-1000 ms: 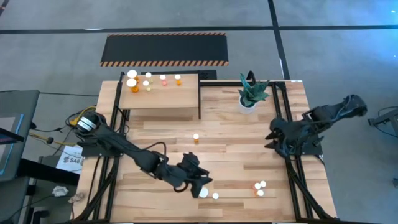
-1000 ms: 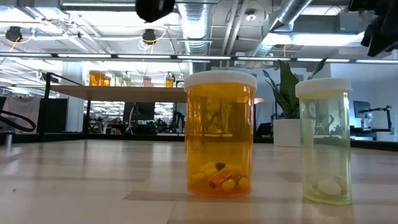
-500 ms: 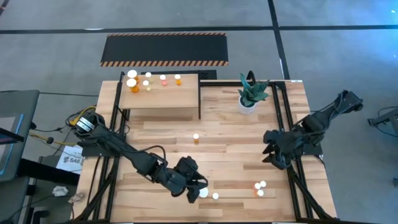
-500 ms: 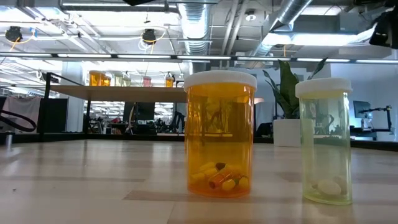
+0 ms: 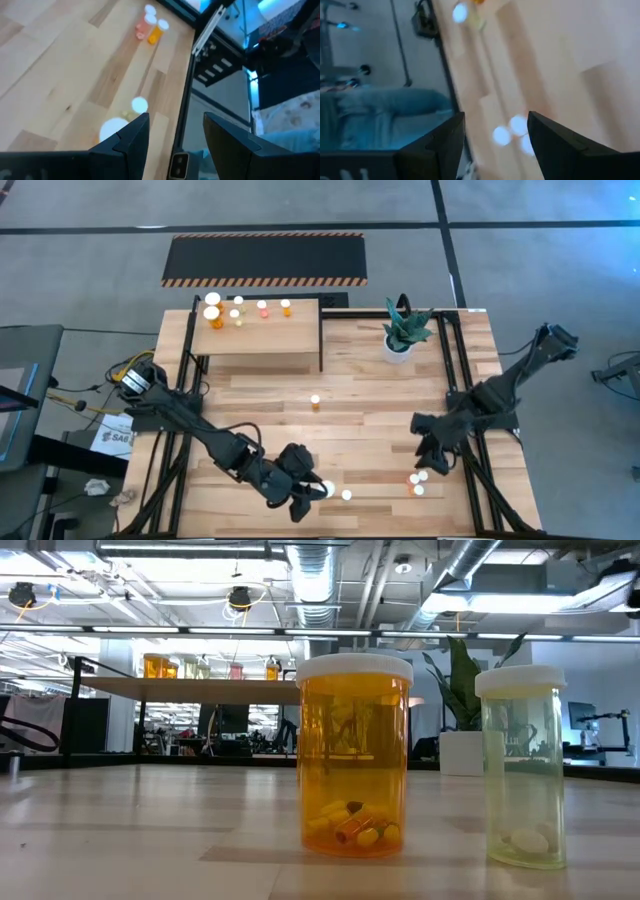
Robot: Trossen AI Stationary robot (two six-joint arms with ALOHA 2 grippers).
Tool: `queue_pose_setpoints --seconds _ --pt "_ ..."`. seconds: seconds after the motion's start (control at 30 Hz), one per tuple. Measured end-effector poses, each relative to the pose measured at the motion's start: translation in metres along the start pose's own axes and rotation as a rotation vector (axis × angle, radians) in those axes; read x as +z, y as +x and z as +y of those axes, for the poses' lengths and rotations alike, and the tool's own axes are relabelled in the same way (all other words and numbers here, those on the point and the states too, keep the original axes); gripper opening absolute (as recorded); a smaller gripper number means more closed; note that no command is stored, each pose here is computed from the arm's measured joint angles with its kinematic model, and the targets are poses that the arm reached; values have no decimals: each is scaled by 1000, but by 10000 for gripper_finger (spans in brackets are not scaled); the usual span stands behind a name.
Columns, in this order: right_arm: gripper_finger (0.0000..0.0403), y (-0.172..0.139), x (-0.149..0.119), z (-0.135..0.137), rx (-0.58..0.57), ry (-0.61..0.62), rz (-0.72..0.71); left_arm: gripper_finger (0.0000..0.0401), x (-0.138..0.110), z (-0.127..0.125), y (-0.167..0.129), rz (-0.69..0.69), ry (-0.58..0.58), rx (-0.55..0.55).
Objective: Pick and place medicine bottles onto shelf by color
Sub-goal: Put the right pink pill bottle on the shelf aligned with the other pink pill bottle
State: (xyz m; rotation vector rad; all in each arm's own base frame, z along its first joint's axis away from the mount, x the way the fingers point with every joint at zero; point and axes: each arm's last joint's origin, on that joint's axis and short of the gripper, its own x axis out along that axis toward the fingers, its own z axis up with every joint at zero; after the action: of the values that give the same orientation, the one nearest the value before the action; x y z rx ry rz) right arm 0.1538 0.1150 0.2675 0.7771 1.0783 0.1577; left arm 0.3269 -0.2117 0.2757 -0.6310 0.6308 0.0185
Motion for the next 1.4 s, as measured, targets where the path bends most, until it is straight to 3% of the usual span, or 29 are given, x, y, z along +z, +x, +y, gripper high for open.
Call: queue_pose_setpoints --seconds 0.23,0.57,0.77,1.0,1.27,1.4 --pt "238 19 -12 17 104 63 162 174 -13 -9 -5 28 28 -18" --pt "238 52 -14 33 153 57 154 174 -24 -12 -10 29 48 7" --pt "238 44 -11 35 220 5 175 174 -23 -11 -10 -29 11 46" --pt "238 13 -22 9 48 -338 189 174 -14 -5 -7 -129 -6 117" --pt "238 30 -47 13 -24 -684 252 174 -5 0 -4 -167 -82 133" --pt "238 29 -49 12 -83 -841 184 174 -4 1 -4 -193 -81 149"
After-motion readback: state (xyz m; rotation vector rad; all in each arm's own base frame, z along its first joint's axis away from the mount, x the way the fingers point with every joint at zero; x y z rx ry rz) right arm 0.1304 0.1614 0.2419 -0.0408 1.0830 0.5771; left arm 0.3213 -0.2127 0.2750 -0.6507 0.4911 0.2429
